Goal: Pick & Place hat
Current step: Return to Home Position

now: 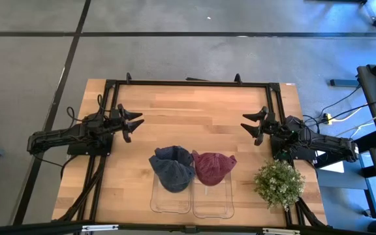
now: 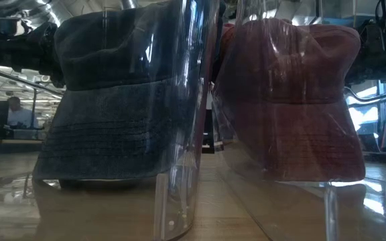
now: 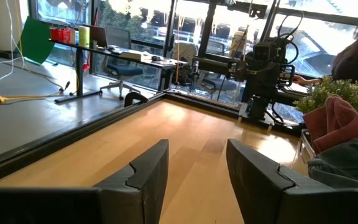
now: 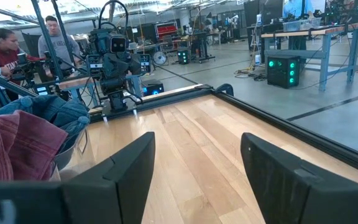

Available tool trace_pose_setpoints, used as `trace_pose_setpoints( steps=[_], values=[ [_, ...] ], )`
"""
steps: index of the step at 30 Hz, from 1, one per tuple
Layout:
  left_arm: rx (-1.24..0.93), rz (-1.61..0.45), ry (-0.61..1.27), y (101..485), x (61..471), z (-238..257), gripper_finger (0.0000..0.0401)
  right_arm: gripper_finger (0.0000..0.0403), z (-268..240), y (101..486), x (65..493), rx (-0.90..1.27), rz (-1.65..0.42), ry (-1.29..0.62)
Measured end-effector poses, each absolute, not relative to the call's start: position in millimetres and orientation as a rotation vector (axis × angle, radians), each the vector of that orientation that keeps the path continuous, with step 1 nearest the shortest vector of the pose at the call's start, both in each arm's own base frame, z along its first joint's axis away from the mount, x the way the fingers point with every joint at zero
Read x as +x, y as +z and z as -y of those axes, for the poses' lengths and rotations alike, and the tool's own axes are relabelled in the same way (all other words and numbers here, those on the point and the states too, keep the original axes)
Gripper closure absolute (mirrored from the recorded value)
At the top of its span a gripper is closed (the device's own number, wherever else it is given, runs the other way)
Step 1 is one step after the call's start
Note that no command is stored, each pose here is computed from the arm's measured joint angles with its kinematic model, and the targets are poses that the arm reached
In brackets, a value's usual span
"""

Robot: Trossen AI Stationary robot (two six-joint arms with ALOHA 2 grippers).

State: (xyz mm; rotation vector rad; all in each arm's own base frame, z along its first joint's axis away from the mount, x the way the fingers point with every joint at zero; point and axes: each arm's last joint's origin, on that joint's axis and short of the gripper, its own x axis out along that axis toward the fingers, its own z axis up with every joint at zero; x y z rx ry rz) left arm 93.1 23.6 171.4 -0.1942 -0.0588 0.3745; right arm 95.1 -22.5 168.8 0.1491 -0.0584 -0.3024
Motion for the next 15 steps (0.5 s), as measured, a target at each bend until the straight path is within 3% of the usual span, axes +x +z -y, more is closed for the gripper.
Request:
trace_pose_setpoints(
  steps=[15],
  values=[
    [-0.194,0.059,0.375,171.4,93.1,-23.6,0.0241,0.0166,22.5,168.8,95.1,0.149,0.058,-0.302]
  ],
)
